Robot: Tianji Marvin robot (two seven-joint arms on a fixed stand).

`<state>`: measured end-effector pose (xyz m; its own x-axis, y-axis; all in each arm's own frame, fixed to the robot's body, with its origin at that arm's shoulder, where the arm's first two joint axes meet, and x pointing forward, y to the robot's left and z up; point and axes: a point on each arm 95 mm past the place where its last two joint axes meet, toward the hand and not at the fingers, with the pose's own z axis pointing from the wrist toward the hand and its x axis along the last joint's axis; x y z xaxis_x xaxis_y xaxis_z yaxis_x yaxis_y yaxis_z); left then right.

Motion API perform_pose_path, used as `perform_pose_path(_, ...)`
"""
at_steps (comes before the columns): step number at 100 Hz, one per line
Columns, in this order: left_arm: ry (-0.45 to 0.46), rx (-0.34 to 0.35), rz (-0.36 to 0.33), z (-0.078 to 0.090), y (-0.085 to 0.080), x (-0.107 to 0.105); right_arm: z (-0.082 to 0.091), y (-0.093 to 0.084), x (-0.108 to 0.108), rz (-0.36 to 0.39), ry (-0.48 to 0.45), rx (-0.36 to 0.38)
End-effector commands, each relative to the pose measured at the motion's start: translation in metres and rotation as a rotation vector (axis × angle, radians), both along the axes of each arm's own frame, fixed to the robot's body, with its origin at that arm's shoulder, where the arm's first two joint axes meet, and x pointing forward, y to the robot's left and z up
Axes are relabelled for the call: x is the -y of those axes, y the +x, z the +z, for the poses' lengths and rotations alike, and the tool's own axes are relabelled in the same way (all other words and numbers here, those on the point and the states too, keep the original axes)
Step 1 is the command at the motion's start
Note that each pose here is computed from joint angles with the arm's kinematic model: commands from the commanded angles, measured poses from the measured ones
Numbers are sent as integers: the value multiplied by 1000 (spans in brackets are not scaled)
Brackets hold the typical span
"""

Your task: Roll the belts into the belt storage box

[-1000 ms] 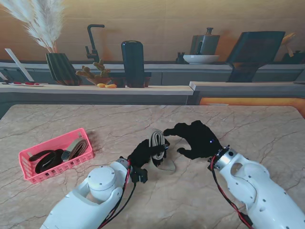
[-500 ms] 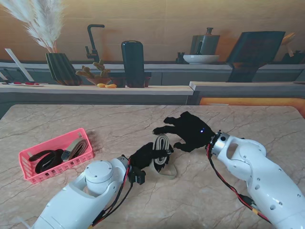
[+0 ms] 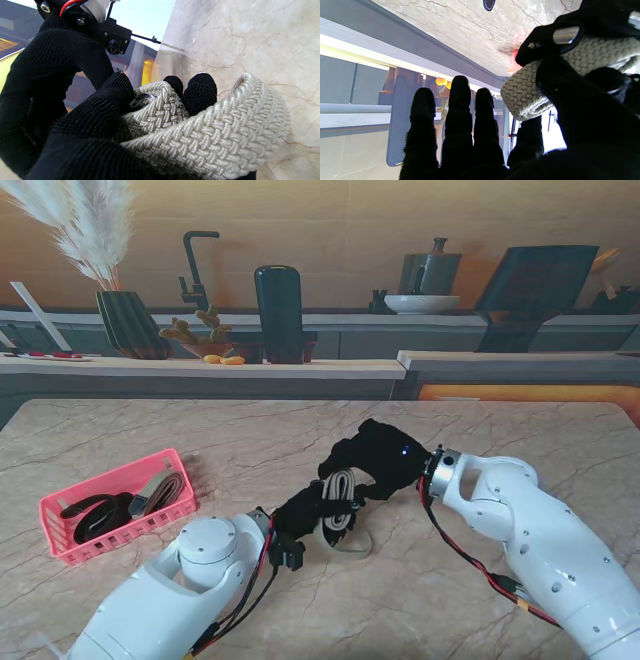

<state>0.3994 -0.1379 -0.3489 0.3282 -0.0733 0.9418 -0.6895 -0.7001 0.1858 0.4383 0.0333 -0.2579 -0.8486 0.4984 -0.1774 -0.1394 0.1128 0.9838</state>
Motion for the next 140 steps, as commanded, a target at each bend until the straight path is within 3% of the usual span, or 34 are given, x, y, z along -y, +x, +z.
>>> perform_pose_path(1,-7,3,-19,2,-2,4,0,0,-6,27,-3,-3)
perform_pose_path(34,-37,-2,-34,3,-4,5,-9,7,-12,74,12,-13)
perform_pose_path(54,-46,3,-26,3,-5,4,-13,10,-15,65,40,-15)
perform_pose_path(77,-22,57,78,3,-5,2,-10,11,-11,-79,142,0)
perform_pose_path(126,-15,165,375,8,-3,0,11,4,2,-347,337,233)
perform_pose_path(140,-30,205,414,9,-4,2,14,2,2,-409,392,275)
